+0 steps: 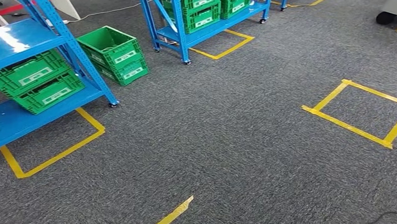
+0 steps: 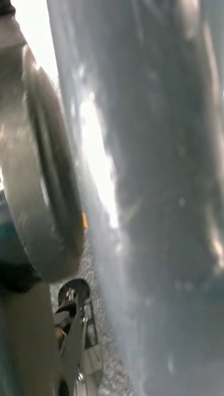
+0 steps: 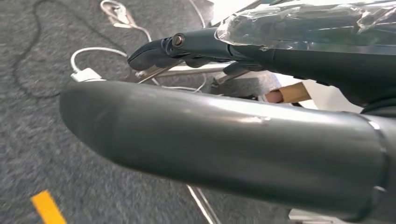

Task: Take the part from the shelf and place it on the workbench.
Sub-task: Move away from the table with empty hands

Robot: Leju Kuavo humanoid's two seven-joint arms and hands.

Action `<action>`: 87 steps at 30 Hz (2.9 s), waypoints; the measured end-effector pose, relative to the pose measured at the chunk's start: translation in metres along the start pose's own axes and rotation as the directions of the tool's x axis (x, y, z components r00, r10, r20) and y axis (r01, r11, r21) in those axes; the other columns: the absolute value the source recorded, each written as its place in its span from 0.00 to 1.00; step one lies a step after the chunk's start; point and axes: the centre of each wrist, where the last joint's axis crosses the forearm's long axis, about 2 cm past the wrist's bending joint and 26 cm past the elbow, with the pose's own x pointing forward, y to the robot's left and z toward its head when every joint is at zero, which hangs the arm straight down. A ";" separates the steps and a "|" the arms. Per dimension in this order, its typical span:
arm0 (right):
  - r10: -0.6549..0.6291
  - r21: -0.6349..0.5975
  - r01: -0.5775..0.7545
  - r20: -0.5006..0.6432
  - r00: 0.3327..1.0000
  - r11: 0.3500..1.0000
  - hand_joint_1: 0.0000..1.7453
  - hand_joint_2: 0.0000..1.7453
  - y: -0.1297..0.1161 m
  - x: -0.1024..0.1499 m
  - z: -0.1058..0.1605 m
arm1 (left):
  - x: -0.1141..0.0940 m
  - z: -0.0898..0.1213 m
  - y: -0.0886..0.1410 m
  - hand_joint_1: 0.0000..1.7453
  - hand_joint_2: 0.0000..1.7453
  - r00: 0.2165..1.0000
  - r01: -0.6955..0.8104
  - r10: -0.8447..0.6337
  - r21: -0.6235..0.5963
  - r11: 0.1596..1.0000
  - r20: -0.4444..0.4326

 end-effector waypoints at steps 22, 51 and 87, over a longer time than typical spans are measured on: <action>0.129 0.090 -0.136 0.072 0.989 0.987 0.00 0.00 0.005 0.003 0.002 | 0.002 0.000 0.002 0.00 0.00 1.000 0.030 -0.030 -0.016 0.999 0.008; 0.209 0.028 -0.213 0.102 0.973 0.977 0.00 0.00 0.017 0.014 0.012 | 0.004 0.002 -0.006 0.00 0.00 0.999 0.030 -0.030 -0.015 0.999 0.015; 0.097 0.051 -0.101 0.077 0.992 0.994 0.00 0.00 0.016 0.015 0.012 | 0.000 0.002 -0.006 0.00 0.00 1.000 -0.001 0.001 0.013 1.000 0.030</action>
